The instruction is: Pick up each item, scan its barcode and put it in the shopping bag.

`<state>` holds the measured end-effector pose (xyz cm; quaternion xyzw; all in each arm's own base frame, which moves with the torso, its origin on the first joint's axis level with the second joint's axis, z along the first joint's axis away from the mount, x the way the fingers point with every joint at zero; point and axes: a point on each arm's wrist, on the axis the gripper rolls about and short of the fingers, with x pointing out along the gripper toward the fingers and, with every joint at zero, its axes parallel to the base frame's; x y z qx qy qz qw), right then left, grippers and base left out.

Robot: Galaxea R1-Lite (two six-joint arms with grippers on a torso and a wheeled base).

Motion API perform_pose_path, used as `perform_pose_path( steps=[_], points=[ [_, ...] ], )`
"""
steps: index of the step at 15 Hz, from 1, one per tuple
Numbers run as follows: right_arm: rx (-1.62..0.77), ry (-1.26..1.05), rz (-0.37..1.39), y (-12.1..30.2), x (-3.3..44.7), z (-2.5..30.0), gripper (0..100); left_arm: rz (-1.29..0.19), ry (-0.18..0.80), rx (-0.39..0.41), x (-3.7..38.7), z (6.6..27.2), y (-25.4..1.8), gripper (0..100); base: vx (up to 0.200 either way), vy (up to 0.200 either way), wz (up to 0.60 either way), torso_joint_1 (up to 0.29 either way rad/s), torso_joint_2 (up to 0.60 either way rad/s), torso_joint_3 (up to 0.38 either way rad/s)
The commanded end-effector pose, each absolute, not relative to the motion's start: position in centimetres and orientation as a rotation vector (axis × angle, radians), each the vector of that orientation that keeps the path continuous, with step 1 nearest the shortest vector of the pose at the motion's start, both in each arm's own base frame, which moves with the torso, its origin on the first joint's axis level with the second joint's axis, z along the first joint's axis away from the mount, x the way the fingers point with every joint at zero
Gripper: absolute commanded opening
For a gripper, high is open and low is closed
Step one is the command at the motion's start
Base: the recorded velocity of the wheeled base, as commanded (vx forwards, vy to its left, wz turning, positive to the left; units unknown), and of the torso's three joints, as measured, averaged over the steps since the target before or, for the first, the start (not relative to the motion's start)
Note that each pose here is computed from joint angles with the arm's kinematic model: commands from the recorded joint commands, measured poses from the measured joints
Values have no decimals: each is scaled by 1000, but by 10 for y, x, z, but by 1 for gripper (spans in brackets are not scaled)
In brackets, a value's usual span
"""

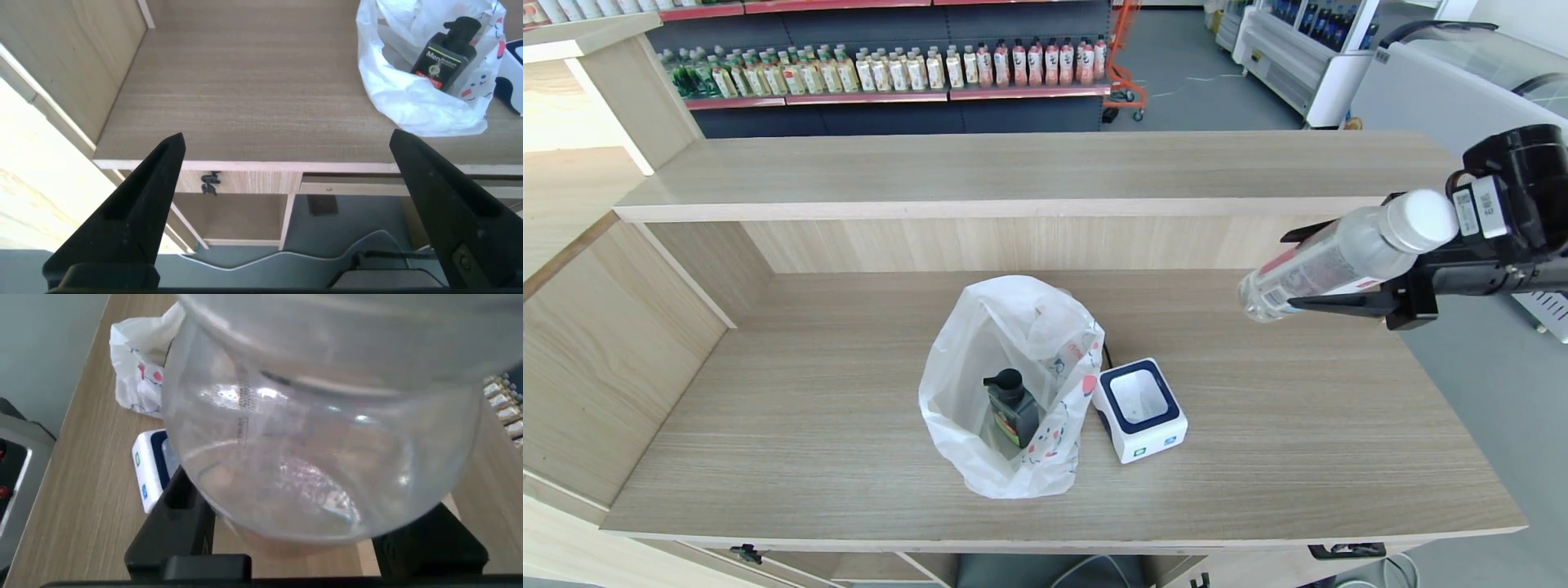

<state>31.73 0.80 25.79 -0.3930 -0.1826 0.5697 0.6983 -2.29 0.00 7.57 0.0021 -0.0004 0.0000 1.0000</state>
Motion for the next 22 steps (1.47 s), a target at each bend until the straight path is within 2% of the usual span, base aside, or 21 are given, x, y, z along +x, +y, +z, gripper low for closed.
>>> perform_pose_path(
  steps=[1, 2, 4, 6, 9, 11, 12, 15, 18, 22],
  points=[
    [-869, -434, 1251, 17, 297, 291, 0, -2, 2, 5, -23, 76, 0, 100, 0, 0, 0, 0, 0, 0],
    [-824, -392, 1247, 19, 291, 297, 0, 0, 2, 5, -23, 76, 0, 100, 0, 0, 0, 0, 0, 0],
    [-652, -158, 1148, 19, 271, 311, 0, 0, 2, 5, -23, 76, 0, 100, 0, 0, 0, 0, 0, 0],
    [-433, 49, 994, 18, 263, 314, 0, -2, 0, 3, -23, 76, 0, 100, 0, 0, 0, 0, 0, 0],
    [-144, 68, 769, 33, 275, 324, 0, 0, 2, 5, -23, 76, 0, 100, 0, 0, 0, 0, 0, 0],
    [49, -16, 544, 59, 291, 314, 0, 0, 0, 5, -23, 76, 0, 100, 0, 0, 0, 0, 0, 0],
    [73, -18, 510, 69, 291, 305, 0, 0, 2, 5, -23, 76, 0, 100, 0, 0, 0, 0, 0, 0],
    [76, 29, 581, 95, 276, 287, 0, 0, 2, 5, -23, 76, 0, 100, 0, 0, 0, 0, 0, 0],
    [69, -6, 557, 122, 277, 271, 0, 0, 0, 2, -23, 76, 0, 100, 0, 0, 0, 0, 0, 0],
    [41, -14, 546, 131, 285, 251, 0, 0, 0, 2, -23, 76, 0, 100, 0, 0, 0, 0, 0, 0]
  ],
)
